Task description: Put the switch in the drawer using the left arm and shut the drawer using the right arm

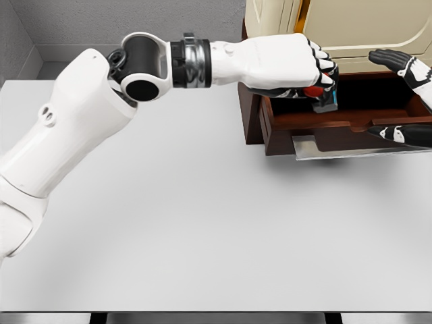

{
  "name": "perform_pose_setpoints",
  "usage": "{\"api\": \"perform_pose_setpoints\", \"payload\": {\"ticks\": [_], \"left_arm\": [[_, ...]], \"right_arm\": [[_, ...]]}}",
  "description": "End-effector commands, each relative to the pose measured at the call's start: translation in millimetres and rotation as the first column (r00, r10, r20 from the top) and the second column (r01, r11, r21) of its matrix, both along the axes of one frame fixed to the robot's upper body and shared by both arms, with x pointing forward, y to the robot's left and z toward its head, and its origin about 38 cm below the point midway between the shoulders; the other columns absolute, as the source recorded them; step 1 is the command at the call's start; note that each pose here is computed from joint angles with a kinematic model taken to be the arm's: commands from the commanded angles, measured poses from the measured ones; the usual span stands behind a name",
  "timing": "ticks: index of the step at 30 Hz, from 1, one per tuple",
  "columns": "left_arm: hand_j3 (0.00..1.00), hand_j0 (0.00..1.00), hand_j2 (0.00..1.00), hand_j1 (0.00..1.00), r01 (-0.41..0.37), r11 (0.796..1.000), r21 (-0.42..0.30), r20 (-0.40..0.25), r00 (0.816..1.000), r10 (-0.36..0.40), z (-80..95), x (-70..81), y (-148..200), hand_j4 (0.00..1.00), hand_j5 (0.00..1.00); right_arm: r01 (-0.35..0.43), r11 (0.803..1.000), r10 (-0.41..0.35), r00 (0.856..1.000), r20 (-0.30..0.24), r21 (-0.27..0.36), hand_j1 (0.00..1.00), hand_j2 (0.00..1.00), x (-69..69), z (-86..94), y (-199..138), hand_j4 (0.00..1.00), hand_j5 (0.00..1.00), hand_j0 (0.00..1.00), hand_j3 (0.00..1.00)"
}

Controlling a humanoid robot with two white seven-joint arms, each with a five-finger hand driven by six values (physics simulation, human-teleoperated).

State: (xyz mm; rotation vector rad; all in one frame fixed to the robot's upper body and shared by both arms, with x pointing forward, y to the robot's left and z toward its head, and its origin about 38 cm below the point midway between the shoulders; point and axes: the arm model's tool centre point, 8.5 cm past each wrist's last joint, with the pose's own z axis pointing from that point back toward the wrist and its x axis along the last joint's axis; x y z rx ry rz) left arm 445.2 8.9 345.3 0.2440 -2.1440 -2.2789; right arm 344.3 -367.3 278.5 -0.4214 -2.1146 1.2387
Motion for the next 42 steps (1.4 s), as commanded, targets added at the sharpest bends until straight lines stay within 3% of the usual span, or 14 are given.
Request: {"api": "perform_pose_setpoints", "payload": {"ticks": [1,13,14,16,21,31,35,42], "left_arm": [[0.48,0.48,0.48,0.48,-0.004,1.000,-0.003,-0.004,1.000,0.004,0.5,0.8,1,0.48,0.48],[0.51,0.51,0.51,0.51,0.003,1.000,-0.009,-0.005,1.000,-0.003,4.2,1.9,-8,0.51,0.51],[0.63,0.63,0.63,0.63,0.005,1.000,-0.011,-0.006,1.000,-0.005,4.4,1.5,-9,0.63,0.63],[1.00,1.00,1.00,1.00,-0.008,1.000,-0.012,-0.010,1.000,0.008,3.7,4.5,-3,1.00,1.00],[1.00,1.00,1.00,1.00,-0.085,0.995,-0.044,-0.030,0.996,0.084,7.3,23.7,23,1.00,1.00],[1.00,1.00,1.00,1.00,-0.103,0.994,-0.039,-0.011,0.995,0.103,13.8,23.2,45,1.00,1.00],[1.00,1.00,1.00,1.00,-0.116,0.993,-0.022,-0.008,0.993,0.115,9.0,17.9,69,1.00,1.00],[1.00,1.00,1.00,1.00,-0.041,0.999,-0.008,0.052,0.998,0.041,12.2,-14.2,68,1.00,1.00]], "right_arm": [[0.000,1.000,0.000,1.000,0.000,0.005,1.00,1.00,-0.1,1.0,0,1.00,1.00,1.00,1.00],[0.000,1.000,0.000,1.000,-0.001,0.005,1.00,1.00,-0.3,0.5,0,1.00,1.00,1.00,1.00],[0.000,1.000,0.000,1.000,-0.001,0.005,1.00,1.00,-0.3,0.5,0,1.00,1.00,1.00,1.00],[0.000,1.000,0.000,1.000,-0.001,0.006,1.00,1.00,-0.2,0.2,0,1.00,1.00,1.00,1.00],[0.000,1.000,0.000,1.000,-0.001,0.005,1.00,1.00,-0.3,0.5,0,1.00,1.00,1.00,1.00],[0.000,1.000,0.000,1.000,-0.001,0.005,1.00,1.00,-0.3,0.5,0,1.00,1.00,1.00,1.00],[-0.002,1.000,0.002,1.000,-0.003,0.008,1.00,1.00,-0.6,-0.8,1,1.00,1.00,1.00,1.00],[-0.004,1.000,0.004,0.999,-0.033,0.020,1.00,1.00,-5.5,-12.6,2,1.00,1.00,1.00,1.00]]}}
